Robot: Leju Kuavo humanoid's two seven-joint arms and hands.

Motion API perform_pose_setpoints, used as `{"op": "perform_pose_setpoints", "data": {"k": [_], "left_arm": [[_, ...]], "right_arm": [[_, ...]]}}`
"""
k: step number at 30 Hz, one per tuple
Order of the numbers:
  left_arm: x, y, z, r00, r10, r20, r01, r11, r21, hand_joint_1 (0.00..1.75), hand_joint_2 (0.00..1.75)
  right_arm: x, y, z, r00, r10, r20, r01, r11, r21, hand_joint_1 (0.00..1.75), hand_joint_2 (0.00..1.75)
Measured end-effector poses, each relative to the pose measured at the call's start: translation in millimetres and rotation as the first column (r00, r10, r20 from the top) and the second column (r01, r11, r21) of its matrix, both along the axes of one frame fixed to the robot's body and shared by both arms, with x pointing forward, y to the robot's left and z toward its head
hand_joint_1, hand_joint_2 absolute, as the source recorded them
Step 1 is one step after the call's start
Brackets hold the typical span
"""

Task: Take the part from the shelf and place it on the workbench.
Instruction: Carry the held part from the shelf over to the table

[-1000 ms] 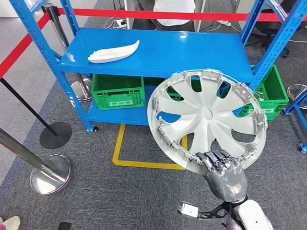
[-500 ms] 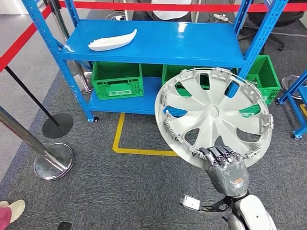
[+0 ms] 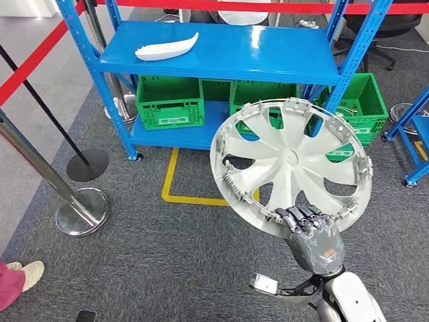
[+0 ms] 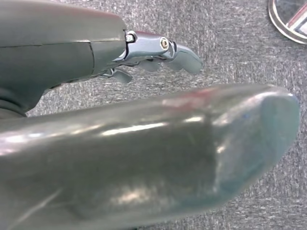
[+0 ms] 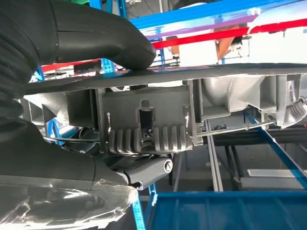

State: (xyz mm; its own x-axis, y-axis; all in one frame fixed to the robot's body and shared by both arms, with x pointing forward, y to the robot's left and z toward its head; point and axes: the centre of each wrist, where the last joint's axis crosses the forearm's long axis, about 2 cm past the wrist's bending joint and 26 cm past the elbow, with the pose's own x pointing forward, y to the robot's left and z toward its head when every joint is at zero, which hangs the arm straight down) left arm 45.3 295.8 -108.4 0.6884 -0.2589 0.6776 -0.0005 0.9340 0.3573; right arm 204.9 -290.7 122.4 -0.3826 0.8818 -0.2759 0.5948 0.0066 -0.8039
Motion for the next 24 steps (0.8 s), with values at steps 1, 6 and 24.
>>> {"op": "perform_pose_setpoints", "data": {"k": [1,6,24], "left_arm": [[0.2,1,0.0,1.000,0.000,0.000,0.000,1.000,0.001,0.00,0.00],[-0.1,3,0.0,1.000,0.001,-0.004,-0.001,1.000,0.006,0.00,0.00],[10.6,7,0.9,0.999,-0.051,-0.014,0.051,0.999,0.012,0.00,0.00]], "right_arm": [[0,0,0,1.000,0.000,0.000,0.000,1.000,0.000,1.75,1.75],[0,-4,-1,1.000,-0.013,-0.005,0.013,1.000,-0.004,1.75,1.75],[41,10,23,0.945,-0.326,-0.039,0.328,0.935,0.133,1.75,1.75]]}}
